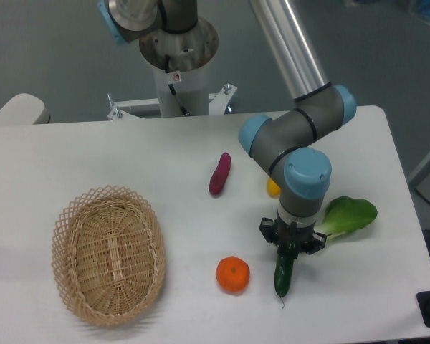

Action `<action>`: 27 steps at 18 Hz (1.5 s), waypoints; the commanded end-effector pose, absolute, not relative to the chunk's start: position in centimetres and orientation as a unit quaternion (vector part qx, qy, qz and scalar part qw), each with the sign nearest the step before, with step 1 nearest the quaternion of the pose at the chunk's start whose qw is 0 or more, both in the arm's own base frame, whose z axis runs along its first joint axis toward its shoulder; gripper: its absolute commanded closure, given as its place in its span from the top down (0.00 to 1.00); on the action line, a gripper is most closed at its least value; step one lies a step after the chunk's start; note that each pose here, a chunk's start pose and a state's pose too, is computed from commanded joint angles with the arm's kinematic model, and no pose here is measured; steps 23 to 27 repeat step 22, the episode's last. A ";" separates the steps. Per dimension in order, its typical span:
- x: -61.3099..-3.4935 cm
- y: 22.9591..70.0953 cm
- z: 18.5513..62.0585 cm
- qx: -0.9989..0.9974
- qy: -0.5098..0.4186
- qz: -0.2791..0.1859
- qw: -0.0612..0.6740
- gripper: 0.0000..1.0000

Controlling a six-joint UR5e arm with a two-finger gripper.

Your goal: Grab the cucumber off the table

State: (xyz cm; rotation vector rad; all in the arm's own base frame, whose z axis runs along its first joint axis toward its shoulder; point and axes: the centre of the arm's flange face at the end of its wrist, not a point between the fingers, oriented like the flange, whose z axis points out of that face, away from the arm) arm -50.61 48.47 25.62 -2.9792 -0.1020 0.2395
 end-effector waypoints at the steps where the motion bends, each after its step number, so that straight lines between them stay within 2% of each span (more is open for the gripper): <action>1: -50.7 48.6 27.1 -0.992 -0.028 0.090 0.082 0.13; 6: -50.3 47.9 32.2 -0.986 0.056 0.127 0.090 0.13; 9: -50.7 46.5 33.9 -0.985 0.076 0.131 0.085 0.13; 13: -51.7 44.5 34.6 -0.982 0.127 0.125 0.068 0.13; 27: -52.1 43.6 35.3 -0.981 0.133 0.124 0.065 0.13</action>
